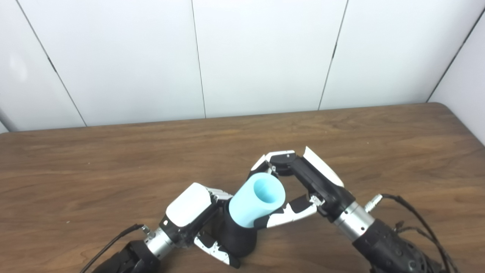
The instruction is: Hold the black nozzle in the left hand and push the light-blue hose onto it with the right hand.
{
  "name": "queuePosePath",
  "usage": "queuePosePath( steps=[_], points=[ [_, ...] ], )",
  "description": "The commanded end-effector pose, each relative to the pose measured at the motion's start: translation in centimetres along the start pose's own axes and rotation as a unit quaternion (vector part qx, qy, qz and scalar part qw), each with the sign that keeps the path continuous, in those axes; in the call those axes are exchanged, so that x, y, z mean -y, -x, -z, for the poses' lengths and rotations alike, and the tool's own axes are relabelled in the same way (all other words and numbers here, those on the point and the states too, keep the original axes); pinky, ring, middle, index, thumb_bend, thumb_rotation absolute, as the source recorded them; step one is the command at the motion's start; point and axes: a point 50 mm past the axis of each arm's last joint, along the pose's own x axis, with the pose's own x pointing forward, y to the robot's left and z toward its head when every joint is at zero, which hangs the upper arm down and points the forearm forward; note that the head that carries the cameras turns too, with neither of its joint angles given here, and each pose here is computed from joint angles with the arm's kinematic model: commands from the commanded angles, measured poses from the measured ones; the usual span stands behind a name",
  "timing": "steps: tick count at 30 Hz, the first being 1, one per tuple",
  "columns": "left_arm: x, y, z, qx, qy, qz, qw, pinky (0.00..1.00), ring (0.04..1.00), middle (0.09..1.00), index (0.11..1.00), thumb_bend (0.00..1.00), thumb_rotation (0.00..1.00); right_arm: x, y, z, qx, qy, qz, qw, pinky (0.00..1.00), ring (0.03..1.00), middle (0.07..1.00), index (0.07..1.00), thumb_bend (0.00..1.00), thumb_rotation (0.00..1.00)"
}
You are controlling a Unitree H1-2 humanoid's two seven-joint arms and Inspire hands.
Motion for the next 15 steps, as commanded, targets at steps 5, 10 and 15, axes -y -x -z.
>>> queuePosePath(
  steps=[5, 10, 15],
  points=[
    [6.90, 3.06, -3.05, -0.009, 0.067, 0.091, 0.994, 0.39, 0.509, 0.495, 0.472, 0.52, 0.00, -0.50, -0.49, -0.39, 0.038, 0.010, 0.000, 0.999, 0.34, 0.466, 0.520, 0.463, 0.50, 0.00],
    [7.13, 3.16, -3.39, -0.004, 0.067, 0.097, 0.993, 0.40, 0.505, 0.495, 0.471, 0.52, 0.00, -0.48, -0.61, -0.50, 0.046, 0.017, 0.004, 0.999, 0.33, 0.463, 0.526, 0.467, 0.50, 0.00],
    [7.31, 3.21, -3.53, -0.003, 0.068, 0.102, 0.992, 0.40, 0.502, 0.499, 0.466, 0.52, 0.00, -0.37, -0.72, -0.69, 0.065, 0.039, 0.008, 0.997, 0.35, 0.452, 0.519, 0.474, 0.50, 0.00]
  ],
)
